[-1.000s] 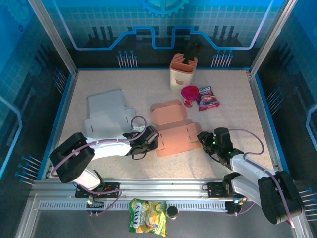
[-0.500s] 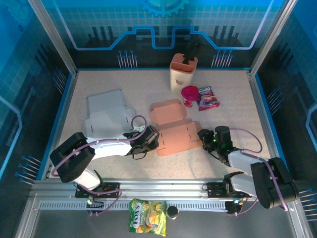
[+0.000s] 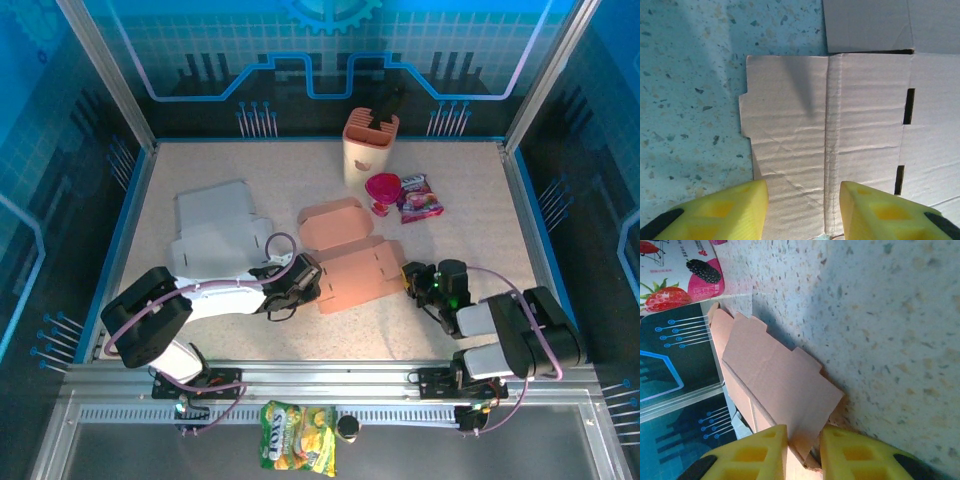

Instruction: Fold the paper box

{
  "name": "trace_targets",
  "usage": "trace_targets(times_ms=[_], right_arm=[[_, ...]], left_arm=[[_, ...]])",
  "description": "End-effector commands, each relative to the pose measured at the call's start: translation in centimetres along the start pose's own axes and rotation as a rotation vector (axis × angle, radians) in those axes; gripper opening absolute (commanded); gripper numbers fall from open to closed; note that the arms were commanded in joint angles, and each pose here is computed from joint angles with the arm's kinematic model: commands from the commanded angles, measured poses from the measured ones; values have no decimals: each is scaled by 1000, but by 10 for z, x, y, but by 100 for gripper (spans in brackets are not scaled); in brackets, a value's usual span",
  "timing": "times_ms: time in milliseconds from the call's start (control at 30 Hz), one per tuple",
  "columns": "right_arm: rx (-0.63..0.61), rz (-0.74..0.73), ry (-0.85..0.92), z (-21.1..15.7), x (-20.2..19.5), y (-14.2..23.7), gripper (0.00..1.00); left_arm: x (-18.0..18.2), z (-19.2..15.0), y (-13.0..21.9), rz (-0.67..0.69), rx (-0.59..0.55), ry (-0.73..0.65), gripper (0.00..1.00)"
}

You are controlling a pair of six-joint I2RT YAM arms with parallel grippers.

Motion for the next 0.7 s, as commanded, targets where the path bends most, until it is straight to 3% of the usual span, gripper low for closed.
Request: trace_targets(times_ms=[0, 167, 267, 367, 500, 667], right_arm=[[-25, 66, -18, 6, 13, -6, 20], [-35, 96, -35, 8, 16, -8, 2], [-30, 98, -50, 6, 17, -8, 0], [-16, 99, -72, 1, 19, -5, 0], [12, 75, -86, -9, 30, 3, 0], [-18, -20, -23, -17, 62, 35, 0]], left_arm=[[12, -8, -6, 53, 48, -31, 43], [12, -6, -3, 62, 40, -38, 43], [11, -3, 4, 58, 26, -44, 43], [9, 5, 21, 46, -22, -59, 56], [-9, 17, 68, 16, -163, -194, 69], [-31, 14, 109, 17, -289, -472, 70]])
Point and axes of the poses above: each hand's point on the last joint's axis, 136 mm out from that joint toward the fingers, its own y axis back along the fingers, its own x axis along the line the jaws close on, z = x × y, the point moved 4 cm from there along y, back along the fingers, and after that the axes turned 1 degree about -y, right-handed, at the moved point
